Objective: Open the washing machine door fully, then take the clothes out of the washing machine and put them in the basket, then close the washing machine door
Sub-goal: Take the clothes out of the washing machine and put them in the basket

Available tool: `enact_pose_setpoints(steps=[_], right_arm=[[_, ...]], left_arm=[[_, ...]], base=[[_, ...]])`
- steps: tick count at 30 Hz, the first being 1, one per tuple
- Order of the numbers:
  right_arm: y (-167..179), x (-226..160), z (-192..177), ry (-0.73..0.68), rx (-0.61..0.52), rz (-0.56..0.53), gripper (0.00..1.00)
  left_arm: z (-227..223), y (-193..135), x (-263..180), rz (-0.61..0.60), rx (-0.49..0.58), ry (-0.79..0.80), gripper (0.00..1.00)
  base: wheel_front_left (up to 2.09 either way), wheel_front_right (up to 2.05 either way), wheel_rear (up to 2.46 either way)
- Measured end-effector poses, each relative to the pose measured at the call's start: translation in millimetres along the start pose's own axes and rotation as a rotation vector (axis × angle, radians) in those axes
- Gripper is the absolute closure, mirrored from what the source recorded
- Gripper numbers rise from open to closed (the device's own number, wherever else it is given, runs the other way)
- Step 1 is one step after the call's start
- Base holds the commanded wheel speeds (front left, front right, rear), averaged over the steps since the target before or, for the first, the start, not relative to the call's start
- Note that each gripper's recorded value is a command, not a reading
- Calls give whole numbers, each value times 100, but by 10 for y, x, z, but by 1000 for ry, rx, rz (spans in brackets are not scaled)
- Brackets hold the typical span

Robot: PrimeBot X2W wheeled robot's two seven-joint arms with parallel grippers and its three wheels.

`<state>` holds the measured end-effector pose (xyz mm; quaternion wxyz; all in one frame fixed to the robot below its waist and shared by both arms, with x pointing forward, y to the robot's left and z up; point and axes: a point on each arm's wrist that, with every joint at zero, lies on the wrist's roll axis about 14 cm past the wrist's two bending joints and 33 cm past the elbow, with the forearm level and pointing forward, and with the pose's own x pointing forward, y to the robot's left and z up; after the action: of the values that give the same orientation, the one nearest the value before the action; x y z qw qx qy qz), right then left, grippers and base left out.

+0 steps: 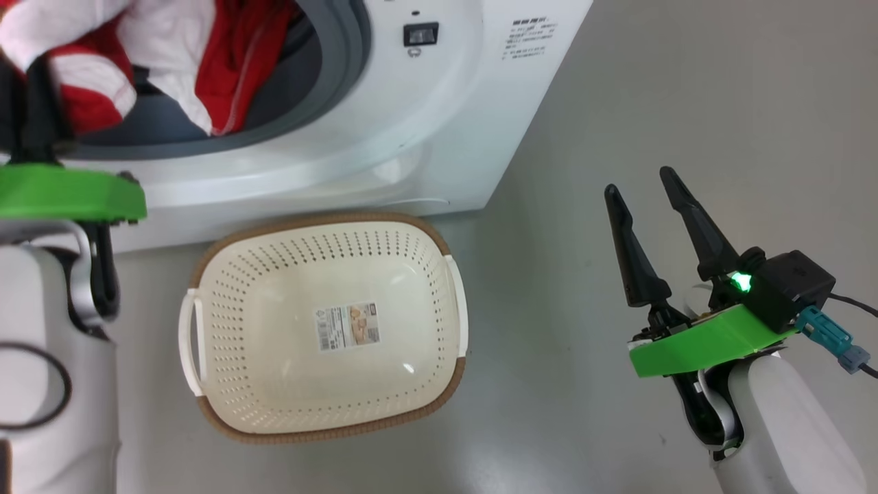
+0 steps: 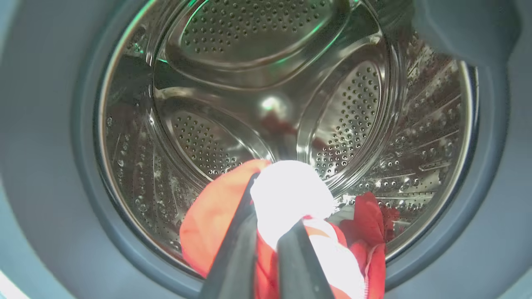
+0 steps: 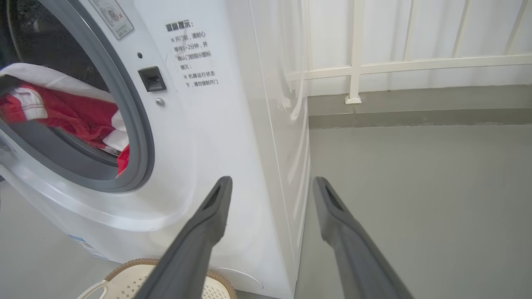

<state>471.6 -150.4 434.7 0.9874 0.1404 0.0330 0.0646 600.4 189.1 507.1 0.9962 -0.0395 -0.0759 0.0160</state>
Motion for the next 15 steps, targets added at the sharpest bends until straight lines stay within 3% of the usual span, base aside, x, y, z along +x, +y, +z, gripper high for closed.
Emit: enact_pose_setpoints(steps=[6, 15], right_arm=[[52, -97, 98, -15, -1, 6, 0], [88, -271, 244, -40, -4, 2, 0]], left_arm=[[271, 44, -249, 14, -27, -64, 100], [640, -146, -607, -44, -27, -150, 100]], base=[[0, 0, 0], [0, 0, 0]])
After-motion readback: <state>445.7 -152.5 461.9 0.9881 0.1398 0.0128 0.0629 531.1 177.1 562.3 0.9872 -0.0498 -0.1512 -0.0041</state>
